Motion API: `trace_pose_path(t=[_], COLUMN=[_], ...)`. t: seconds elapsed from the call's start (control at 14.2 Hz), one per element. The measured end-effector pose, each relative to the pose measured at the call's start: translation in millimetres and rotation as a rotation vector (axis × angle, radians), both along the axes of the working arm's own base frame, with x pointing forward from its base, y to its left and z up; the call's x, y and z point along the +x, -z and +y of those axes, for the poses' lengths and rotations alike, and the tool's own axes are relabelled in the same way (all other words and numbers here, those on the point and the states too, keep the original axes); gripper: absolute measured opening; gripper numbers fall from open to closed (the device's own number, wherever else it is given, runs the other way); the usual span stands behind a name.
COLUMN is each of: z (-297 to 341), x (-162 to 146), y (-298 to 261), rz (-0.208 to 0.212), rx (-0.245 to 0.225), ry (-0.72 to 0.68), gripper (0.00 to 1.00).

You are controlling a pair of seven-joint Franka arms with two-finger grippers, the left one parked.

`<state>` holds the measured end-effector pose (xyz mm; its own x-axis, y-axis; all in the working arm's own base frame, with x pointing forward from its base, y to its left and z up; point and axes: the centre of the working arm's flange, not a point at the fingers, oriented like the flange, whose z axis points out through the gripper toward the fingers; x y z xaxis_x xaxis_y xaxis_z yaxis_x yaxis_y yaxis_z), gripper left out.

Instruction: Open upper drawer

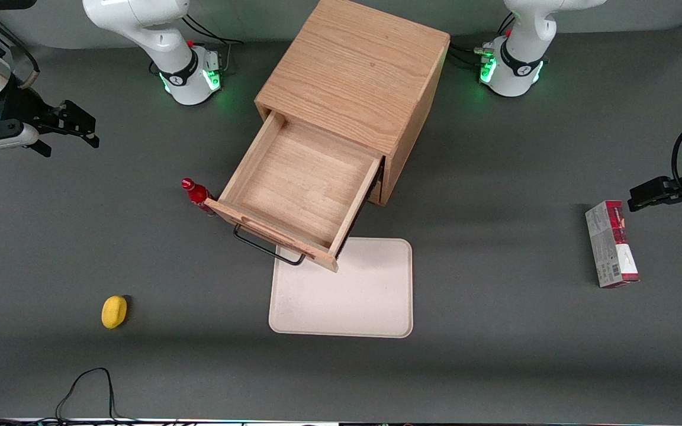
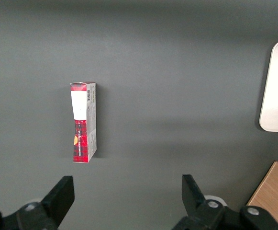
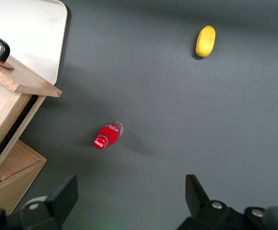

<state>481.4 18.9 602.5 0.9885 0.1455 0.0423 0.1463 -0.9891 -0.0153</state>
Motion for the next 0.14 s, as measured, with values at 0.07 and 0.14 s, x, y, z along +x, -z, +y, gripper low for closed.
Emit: trace_pose_path(t=[0.07, 0.14], z=[0.2, 0.4], x=[2.0, 3.3], y=[2.8, 5.2], rz=[0.003, 0.008], rx=[-0.001, -0.002], ry=[0.001, 0.001], gripper=[1.0, 1.0])
